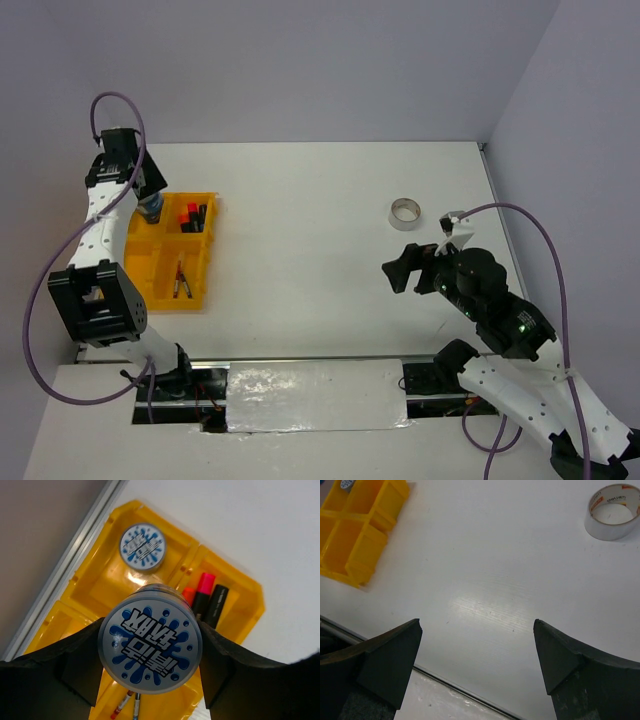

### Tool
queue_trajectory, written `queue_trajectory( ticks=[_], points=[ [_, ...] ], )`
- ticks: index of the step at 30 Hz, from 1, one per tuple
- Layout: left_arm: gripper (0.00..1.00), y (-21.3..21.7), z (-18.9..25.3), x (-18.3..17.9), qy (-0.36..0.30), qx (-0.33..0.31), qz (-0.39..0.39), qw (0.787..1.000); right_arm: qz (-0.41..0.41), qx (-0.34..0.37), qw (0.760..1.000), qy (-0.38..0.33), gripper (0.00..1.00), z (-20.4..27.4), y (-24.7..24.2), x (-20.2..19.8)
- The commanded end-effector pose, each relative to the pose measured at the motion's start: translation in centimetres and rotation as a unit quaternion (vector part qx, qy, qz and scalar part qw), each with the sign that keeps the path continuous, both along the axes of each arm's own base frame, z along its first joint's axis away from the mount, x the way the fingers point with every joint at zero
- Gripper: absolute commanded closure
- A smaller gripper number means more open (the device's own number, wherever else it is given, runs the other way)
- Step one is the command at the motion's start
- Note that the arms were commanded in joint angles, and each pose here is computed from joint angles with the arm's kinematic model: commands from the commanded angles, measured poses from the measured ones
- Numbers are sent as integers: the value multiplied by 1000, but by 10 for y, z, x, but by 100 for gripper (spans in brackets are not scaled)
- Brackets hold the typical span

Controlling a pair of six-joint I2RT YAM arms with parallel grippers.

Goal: Sort the stationery into containers
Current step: Place the stationery in the storage box.

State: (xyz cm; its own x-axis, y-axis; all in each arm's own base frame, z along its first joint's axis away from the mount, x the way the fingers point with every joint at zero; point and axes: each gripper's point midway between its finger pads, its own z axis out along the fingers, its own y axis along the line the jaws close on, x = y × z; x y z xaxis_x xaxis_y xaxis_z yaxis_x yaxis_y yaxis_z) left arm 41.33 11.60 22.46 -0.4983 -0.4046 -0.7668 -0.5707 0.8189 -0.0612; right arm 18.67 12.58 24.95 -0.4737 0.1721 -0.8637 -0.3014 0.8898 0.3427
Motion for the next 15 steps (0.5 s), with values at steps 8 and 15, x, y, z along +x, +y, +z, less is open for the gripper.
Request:
queue_trajectory(
  ticks=[8,15],
  points=[
    [100,29,-25,-2,-2,-29,26,999,54,5,998,-14,0,1,18,-1],
    [98,47,-53,-3,41,-28,61,997,59,5,998,-9,0,3,22,1]
  ],
)
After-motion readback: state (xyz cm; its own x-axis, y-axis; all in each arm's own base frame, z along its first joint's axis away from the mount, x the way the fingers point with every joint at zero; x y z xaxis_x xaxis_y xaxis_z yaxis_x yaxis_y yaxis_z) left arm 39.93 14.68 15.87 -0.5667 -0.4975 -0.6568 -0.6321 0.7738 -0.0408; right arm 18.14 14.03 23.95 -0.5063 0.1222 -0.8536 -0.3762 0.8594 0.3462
